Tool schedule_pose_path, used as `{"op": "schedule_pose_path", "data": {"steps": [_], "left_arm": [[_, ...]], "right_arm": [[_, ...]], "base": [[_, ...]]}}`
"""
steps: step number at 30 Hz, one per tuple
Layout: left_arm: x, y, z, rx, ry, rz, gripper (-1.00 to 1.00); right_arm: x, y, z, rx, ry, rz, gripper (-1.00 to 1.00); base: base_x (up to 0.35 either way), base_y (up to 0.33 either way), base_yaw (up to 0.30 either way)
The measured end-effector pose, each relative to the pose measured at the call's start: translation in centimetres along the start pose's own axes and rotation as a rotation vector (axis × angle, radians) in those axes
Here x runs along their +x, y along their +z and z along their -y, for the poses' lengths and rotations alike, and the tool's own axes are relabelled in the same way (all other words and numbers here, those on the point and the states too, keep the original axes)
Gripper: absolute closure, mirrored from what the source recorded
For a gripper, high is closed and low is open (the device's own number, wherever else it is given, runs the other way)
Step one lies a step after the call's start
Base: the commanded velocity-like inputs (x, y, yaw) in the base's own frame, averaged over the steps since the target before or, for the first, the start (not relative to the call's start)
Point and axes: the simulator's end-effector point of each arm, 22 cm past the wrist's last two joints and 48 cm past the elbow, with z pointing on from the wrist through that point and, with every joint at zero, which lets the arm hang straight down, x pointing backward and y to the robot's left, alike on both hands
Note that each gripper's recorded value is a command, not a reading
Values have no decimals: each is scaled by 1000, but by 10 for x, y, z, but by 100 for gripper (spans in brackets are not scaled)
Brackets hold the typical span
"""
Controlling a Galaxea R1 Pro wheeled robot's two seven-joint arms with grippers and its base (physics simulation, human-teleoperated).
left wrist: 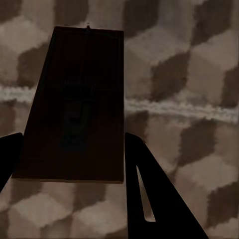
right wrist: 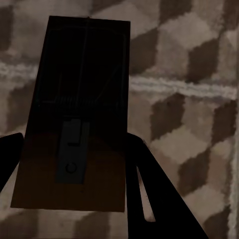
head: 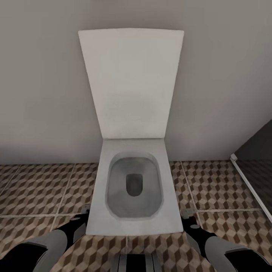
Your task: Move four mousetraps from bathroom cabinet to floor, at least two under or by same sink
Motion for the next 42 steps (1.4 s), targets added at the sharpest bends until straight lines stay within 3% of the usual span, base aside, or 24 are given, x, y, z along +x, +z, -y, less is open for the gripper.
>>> {"op": "schedule_pose_path", "data": {"steps": [42], "left_arm": [[0,0,-1,-1,-1,0,100]], "right_arm": [[0,0,0,0,2,-1,100]], "base": [[7,0,0]]}}
